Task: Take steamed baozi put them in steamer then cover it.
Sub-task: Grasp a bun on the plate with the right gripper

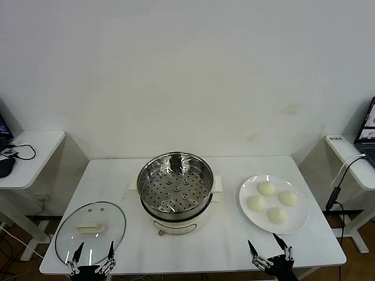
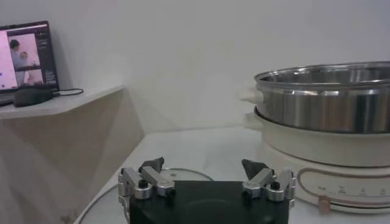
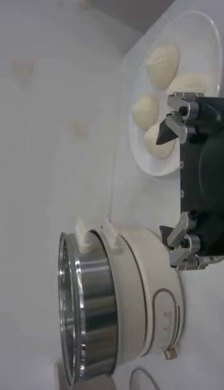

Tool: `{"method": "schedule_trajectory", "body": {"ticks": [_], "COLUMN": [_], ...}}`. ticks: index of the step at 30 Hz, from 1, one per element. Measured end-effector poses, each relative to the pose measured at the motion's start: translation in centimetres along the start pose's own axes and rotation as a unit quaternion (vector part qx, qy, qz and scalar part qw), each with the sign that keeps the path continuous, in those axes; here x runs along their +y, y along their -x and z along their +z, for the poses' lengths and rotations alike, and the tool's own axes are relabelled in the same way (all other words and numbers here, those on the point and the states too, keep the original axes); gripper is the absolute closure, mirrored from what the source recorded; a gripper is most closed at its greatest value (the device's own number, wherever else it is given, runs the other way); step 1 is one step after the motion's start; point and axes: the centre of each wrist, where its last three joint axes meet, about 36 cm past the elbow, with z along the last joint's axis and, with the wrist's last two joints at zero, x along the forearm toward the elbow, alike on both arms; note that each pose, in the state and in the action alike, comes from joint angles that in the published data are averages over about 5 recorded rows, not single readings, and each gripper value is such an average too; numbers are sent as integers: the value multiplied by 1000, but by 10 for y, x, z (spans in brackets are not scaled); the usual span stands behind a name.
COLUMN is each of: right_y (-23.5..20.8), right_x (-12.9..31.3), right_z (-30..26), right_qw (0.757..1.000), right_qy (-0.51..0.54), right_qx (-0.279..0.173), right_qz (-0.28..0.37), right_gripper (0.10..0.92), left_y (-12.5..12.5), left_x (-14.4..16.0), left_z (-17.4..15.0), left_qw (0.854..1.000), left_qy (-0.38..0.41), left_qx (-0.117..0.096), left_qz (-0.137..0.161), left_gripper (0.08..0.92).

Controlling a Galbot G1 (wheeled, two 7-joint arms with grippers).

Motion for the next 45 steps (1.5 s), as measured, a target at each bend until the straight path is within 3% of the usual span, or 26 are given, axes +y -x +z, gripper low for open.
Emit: {"method": "schedule_trajectory", "body": {"ticks": [11,21,32,45], "right_y": [30,86,158,255], "right_x": [-51,-132,-207,-230], "right_z": [-25,-72,-153,-198], "right_qw": [984,927,842,760], "right_qy": [-176,-372,-518,-556], "right_qx": [-5,37,120,232], "right_qz": [36,17,-88,-242], "right_gripper": [200,200,199,200], "left_y": [11,14,11,12], "left_x": [10,17,18,23], "left_z": [-19,-33,-40,-46], "left_qw": [999,996,992,989], "left_qy": [42,87,125,151], "left_qx": [-4,-1,2,-4], "left_qz": [-8,-9,-7,-13], "left_gripper": [177,177,177,177]}}
